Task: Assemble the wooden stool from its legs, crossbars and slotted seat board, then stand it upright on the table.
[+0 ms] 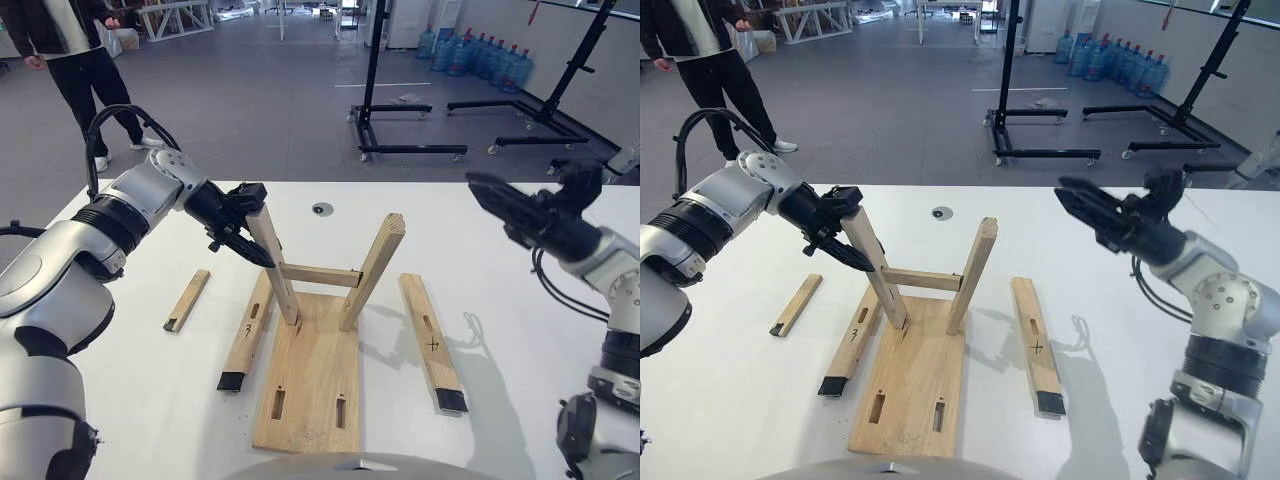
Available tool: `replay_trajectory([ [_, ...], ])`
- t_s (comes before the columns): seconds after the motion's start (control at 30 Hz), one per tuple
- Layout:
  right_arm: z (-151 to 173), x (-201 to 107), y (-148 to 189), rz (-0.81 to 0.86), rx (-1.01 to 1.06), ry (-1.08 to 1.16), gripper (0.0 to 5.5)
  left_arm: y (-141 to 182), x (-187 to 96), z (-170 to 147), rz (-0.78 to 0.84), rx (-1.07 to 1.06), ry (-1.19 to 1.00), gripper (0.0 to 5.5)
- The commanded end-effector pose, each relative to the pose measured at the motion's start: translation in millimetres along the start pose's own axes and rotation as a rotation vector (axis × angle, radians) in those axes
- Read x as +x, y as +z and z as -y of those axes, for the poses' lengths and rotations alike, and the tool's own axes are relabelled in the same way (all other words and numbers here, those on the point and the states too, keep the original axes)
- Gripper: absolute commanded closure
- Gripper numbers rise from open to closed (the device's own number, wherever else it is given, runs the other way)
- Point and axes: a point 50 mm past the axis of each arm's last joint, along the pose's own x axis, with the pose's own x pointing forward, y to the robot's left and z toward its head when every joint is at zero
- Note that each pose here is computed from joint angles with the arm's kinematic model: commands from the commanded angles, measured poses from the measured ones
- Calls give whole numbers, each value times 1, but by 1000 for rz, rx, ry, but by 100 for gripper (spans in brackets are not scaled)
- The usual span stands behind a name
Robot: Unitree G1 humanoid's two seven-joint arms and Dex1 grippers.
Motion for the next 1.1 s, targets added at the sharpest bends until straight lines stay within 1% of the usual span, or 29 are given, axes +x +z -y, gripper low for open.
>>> replay_trajectory([
  [0.03,-1,14,-34,-164,93,102,190,-49,38,4,-162,-137,-107,349],
  [0.1,-2,27,-50,-229,61,146,190,-46,38,3,-168,-127,-107,349],
  [0.2,-2,50,-70,-276,-22,180,190,-43,39,1,-179,-112,-108,349],
  [0.33,-2,74,-85,-269,-116,203,190,-39,39,1,-191,-91,-117,349],
  [0.5,-7,107,-92,-241,-174,268,190,-26,41,-1,-218,-34,-136,349],
  [0.6,-13,117,-101,-293,-181,323,190,-21,41,-3,-235,-7,-140,349],
  [0.7,-16,125,-112,-379,-212,377,190,-15,42,-2,-246,22,-153,349],
  [0.83,-20,136,-124,-452,-236,431,190,-4,46,-4,-233,53,-167,349],
  [0.9,-20,146,-129,-464,-248,435,190,0,51,-5,-214,62,-181,349],
  [1.0,-23,162,-131,-455,-268,448,190,4,67,-5,-172,77,-218,349],
  [1.07,-24,167,-130,-445,-277,454,190,5,75,-6,-145,87,-232,349],
  [1.1,-23,168,-128,-441,-284,449,190,6,73,-6,-111,92,-222,349],
])
